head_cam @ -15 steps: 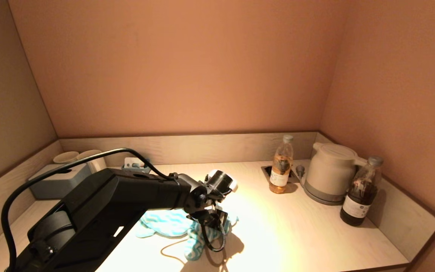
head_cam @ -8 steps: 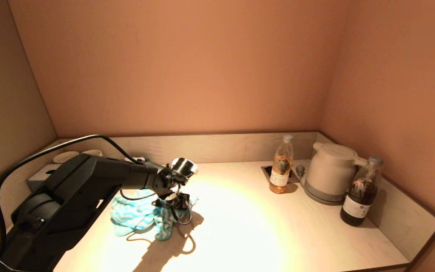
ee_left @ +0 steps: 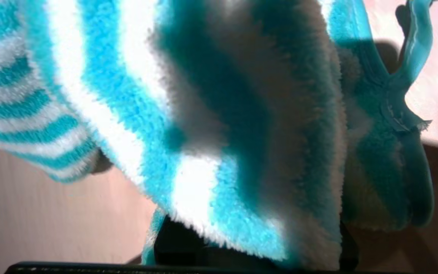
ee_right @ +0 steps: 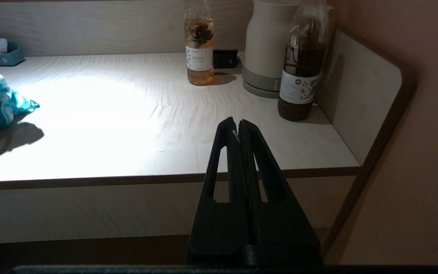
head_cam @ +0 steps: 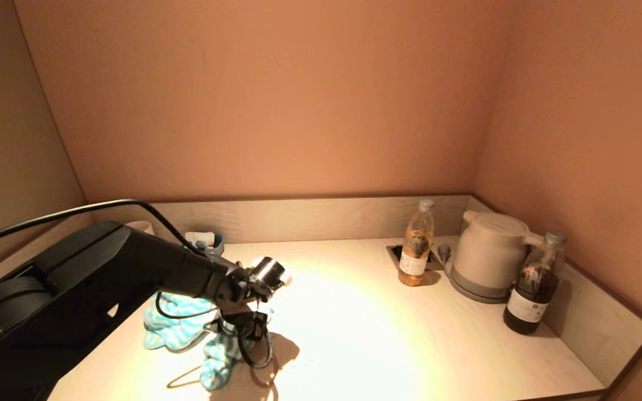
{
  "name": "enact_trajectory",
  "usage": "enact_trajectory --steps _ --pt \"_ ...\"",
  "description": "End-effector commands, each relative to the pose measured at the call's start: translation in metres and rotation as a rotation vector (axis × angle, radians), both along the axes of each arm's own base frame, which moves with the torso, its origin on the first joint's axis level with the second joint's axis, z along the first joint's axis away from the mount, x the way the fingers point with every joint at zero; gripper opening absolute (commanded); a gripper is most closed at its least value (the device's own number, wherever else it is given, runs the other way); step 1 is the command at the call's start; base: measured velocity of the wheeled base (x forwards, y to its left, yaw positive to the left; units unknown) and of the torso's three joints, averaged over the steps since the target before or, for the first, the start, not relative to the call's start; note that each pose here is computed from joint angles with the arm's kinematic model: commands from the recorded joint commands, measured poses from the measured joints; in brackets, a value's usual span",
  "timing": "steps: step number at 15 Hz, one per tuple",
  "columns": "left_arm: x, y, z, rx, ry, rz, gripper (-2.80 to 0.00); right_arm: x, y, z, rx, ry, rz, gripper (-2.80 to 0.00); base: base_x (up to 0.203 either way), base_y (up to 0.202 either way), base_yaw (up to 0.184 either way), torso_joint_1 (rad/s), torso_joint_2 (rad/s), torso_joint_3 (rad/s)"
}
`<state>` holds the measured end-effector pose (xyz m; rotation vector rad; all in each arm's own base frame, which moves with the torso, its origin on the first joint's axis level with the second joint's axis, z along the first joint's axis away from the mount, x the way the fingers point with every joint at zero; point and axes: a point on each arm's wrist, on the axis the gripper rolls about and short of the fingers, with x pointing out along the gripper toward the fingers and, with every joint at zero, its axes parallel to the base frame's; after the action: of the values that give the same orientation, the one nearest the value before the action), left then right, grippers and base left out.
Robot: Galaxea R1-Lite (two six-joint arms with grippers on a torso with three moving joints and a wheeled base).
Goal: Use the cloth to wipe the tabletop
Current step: Sweep the stains on the table
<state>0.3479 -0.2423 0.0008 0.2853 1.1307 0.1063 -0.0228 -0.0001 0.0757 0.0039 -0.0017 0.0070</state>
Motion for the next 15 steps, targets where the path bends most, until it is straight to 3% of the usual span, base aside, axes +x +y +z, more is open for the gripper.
enact_trajectory --steps 1,5,11,13,15 --pt "-0.034 -0.024 0.013 -0.009 0.008 -0.084 -2.80 0.000 0.000 0.000 -0.001 0.000 0.001 -2.80 0.000 0.000 0.000 0.000 0.00 0.000" --pt "-0.072 -0.076 0.027 -0.056 -0.034 -0.224 -2.80 0.000 0.000 0.000 0.001 0.000 0.001 -2.80 0.000 0.000 0.000 0.000 0.00 0.000" --pt "-0.050 -0.106 0.022 -0.112 -0.102 -0.252 -2.80 0.000 0.000 0.000 -0.001 0.000 0.001 -2.80 0.000 0.000 0.000 0.000 0.00 0.000" --pt "-0.031 -0.126 0.021 -0.148 -0.169 -0.290 -2.80 0.000 0.000 0.000 0.001 0.000 0.001 -2.80 0.000 0.000 0.000 0.000 0.00 0.000" --pt "-0.022 -0.136 -0.001 -0.136 -0.207 -0.354 -2.80 0.000 0.000 0.000 0.001 0.000 0.001 -2.80 0.000 0.000 0.000 0.000 0.00 0.000"
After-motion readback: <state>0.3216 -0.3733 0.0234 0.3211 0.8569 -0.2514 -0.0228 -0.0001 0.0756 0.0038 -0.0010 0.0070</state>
